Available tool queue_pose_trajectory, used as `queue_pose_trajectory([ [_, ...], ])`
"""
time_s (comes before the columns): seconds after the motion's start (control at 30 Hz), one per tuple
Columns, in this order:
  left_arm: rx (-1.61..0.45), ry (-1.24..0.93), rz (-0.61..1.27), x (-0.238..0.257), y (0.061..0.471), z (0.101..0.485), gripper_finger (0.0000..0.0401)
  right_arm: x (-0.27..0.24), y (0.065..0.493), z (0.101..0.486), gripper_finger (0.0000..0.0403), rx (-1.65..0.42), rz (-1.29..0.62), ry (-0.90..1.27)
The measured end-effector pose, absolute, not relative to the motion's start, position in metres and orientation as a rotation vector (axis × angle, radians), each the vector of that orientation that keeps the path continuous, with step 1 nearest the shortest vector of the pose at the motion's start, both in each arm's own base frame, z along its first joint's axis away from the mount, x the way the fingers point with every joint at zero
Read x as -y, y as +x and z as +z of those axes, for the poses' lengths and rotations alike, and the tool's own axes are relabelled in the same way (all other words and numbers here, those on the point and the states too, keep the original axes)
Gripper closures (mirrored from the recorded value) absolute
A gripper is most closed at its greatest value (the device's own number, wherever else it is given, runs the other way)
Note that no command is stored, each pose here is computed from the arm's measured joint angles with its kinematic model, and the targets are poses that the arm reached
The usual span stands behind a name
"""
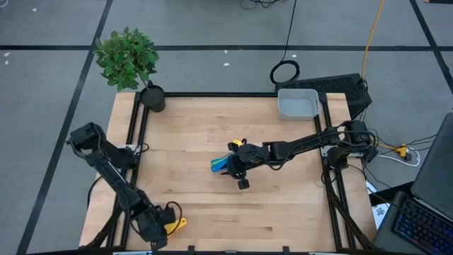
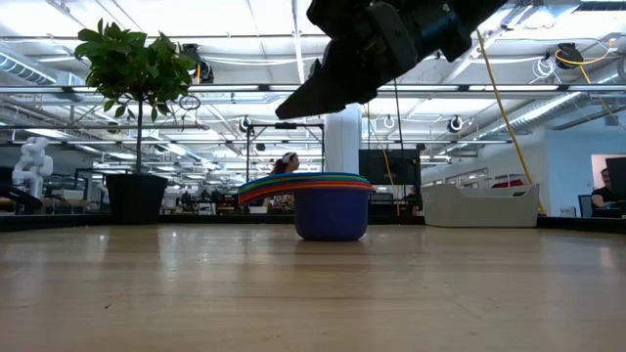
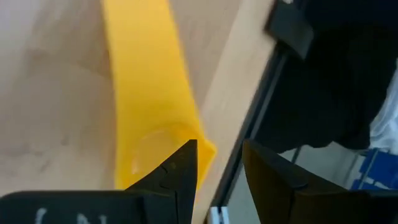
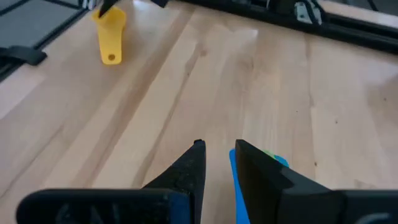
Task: Nest measuring cups in basket
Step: Stack the yellow measuring cup on top of the blue measuring cup
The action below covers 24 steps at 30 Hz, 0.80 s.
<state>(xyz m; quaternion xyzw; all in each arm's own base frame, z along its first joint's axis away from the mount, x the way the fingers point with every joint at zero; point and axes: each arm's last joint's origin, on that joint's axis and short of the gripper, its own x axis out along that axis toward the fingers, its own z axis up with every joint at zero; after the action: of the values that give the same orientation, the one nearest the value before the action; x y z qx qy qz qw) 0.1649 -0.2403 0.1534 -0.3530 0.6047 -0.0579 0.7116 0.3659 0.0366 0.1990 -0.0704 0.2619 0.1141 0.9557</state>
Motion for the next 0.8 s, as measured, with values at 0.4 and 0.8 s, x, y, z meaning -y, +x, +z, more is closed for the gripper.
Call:
queue_pose_trajectory([
  [0.4, -1.457, -0.620, 0.116, 0.220, 0.151, 0.142, 0.0270, -0.036, 0.362, 0.192, 0.0323, -0.469, 0.226, -0.135],
  [0.8, -1.337, -0.406, 0.140, 0.201, 0.166, 0.140, 0.0270, -0.036, 0.362, 0.192, 0.0323, -0.471, 0.220, -0.111],
])
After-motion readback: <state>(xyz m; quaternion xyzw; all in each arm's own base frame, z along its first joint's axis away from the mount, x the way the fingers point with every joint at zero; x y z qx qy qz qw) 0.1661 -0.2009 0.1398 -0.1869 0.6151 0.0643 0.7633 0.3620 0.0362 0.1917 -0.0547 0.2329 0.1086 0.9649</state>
